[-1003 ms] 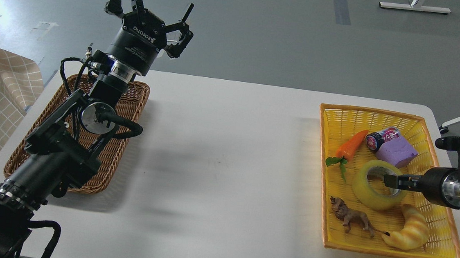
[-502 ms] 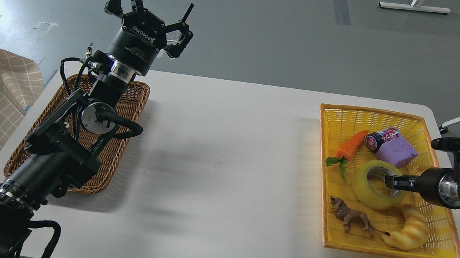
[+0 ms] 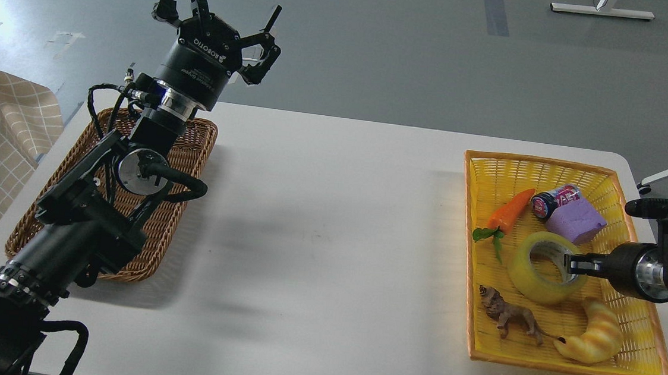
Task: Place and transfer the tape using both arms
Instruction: 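Reach the right gripper into the tape roll's hole and grip it, then lift the tape roll out of the crate and carry it toward table center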
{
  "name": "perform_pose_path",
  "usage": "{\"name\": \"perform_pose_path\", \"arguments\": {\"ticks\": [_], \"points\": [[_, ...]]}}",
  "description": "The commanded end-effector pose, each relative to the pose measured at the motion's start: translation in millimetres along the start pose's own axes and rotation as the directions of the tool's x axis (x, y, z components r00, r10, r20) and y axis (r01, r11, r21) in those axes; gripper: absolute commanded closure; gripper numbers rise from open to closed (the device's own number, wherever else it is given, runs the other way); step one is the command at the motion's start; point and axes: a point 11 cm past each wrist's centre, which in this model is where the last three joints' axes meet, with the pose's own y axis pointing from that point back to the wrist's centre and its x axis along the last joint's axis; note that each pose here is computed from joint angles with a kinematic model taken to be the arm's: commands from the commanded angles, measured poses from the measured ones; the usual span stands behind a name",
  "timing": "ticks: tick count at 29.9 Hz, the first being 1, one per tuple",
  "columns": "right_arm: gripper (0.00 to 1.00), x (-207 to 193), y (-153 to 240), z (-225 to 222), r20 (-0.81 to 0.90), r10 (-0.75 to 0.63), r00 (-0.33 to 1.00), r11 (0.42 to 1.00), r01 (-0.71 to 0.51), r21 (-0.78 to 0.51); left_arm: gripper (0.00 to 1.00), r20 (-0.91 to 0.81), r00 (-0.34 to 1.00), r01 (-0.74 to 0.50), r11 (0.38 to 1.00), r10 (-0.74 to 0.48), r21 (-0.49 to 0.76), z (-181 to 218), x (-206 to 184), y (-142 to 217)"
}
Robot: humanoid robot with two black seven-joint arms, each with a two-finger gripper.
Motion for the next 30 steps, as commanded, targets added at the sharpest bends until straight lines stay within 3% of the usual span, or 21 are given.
{"name": "perform_pose_path", "arguments": {"ticks": [1,8,18,30], "points": [[1.00,5.1,2.5,-3.9,-0.003,0.012,1.000,1.000,-0.012,0.011,0.02,0.000,1.000,0.000,1.000,0.000,0.001,-0.2,-0.1,0.0],[1.00,26.9,31.0,-10.4,-0.048,0.076,0.996,0.997,-0.074,0.038,0.02,-0.002,1.000,-0.005,1.000,0.005,0.000,-1.0,1.4,0.4],[1.00,93.3,75.8,-45.7,-0.131,0.252,0.959,0.964,-0.238,0.116,0.02,0.000,1.000,-0.006,1.000,0.006,0.000,-0.6,1.6,0.6],[1.00,126.0,60.1,-145.3,-0.157,0.312,0.937,0.913,-0.251,0.320,0.02,0.000,1.000,-0.006,1.000,0.006,-0.001,-0.1,1.7,0.5]]}}
